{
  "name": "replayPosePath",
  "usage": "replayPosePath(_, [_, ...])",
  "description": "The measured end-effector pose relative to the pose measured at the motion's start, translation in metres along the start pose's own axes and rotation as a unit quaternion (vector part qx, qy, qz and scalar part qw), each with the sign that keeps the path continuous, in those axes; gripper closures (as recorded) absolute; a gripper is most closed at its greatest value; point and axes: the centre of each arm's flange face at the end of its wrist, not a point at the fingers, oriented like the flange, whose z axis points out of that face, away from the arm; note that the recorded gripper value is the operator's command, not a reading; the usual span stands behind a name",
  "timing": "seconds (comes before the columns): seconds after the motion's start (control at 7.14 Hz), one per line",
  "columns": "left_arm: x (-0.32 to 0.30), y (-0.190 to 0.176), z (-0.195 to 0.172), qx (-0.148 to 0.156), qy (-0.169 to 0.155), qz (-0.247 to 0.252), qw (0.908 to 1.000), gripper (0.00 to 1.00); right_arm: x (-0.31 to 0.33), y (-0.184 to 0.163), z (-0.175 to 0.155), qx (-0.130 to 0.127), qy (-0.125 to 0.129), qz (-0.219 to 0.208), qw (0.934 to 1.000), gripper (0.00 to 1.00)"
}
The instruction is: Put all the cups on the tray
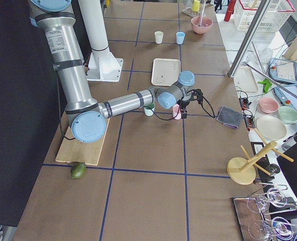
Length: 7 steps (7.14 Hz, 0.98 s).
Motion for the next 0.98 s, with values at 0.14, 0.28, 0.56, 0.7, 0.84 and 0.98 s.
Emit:
replayPosePath(0.14, [0.000,0.000,0.000,0.000,0.000,0.000,1.0000,0.00,-0.003,0.004,0.012,-0.007,0.006,-0.002,1.0000,0.76])
replayPosePath(0.28, [0.000,0.000,0.000,0.000,0.000,0.000,1.0000,0.00,-0.007,0.007,0.020,-0.013,0.008,-0.003,0.9999,0.90])
replayPosePath(0.56, [0.000,0.000,0.001,-0.001,0.000,0.000,1.0000,0.00,-0.011,0.007,0.027,-0.018,0.009,-0.002,0.9998,0.98])
replayPosePath(0.7, [0.000,0.000,0.001,-0.001,0.000,0.000,1.0000,0.00,-0.016,0.005,0.025,-0.016,0.007,-0.003,0.9998,1.00])
replayPosePath(0.84, [0.000,0.000,0.002,-0.002,0.000,0.000,1.0000,0.00,-0.025,0.000,0.020,-0.011,0.001,0.001,0.9999,1.00])
replayPosePath(0.98, [0.000,-0.001,0.002,-0.002,0.000,0.000,1.0000,0.00,-0.044,-0.010,0.012,-0.003,-0.008,0.020,0.9998,1.00])
